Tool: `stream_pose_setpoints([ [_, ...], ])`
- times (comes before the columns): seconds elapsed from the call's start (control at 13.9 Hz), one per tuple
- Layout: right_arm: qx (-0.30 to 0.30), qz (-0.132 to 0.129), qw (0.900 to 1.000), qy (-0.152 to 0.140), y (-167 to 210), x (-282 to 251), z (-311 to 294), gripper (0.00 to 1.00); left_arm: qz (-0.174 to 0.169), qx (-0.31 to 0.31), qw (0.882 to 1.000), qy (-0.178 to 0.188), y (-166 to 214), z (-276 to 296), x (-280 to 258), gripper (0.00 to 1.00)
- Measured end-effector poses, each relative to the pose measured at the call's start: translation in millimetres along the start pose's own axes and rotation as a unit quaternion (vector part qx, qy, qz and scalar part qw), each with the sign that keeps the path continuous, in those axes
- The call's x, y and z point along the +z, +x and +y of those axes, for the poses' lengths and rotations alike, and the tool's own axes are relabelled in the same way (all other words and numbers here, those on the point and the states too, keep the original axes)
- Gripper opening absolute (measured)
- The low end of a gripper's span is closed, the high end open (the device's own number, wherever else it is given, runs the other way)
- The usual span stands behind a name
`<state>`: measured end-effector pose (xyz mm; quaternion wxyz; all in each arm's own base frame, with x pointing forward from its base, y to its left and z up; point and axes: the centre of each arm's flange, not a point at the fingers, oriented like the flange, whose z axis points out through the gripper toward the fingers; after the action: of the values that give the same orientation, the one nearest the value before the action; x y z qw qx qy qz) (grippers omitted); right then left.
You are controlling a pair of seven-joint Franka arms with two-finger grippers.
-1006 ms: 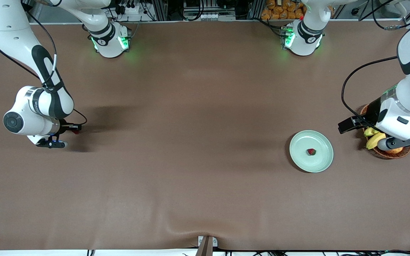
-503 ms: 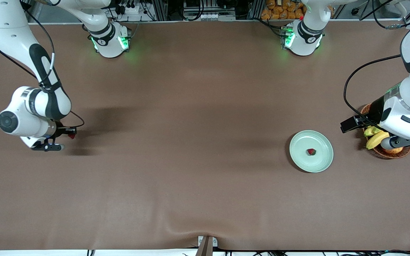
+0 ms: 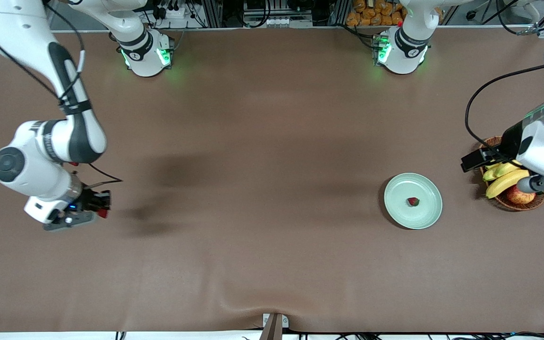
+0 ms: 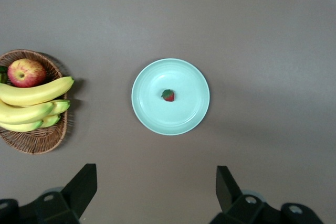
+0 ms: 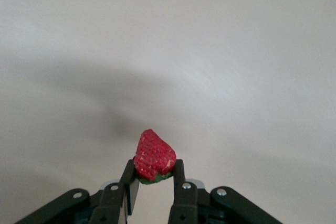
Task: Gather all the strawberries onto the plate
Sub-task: 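Carry the strawberry to the middle while the left gripper approaches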
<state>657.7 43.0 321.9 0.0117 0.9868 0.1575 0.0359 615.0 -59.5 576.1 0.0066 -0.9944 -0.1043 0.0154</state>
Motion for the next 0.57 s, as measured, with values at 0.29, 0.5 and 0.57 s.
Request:
stream_pose_setpoints([
  [0.29, -0.021, 0.012, 0.999, 0.042, 36, 11, -100, 0.31, -0.007, -0.001, 1.000, 0.003, -3, -8, -4, 1.00],
  [0.5, -0.016, 0.012, 0.997, 0.074, 57, 32, -178, 0.31, -0.010, 0.004, 1.000, 0.004, -5, -4, -2, 1.00],
  [0.57, -0.011, 0.010, 0.997, 0.077, 62, 39, -207, 0.31, -0.012, 0.007, 1.000, 0.004, -6, -1, -1, 1.00],
])
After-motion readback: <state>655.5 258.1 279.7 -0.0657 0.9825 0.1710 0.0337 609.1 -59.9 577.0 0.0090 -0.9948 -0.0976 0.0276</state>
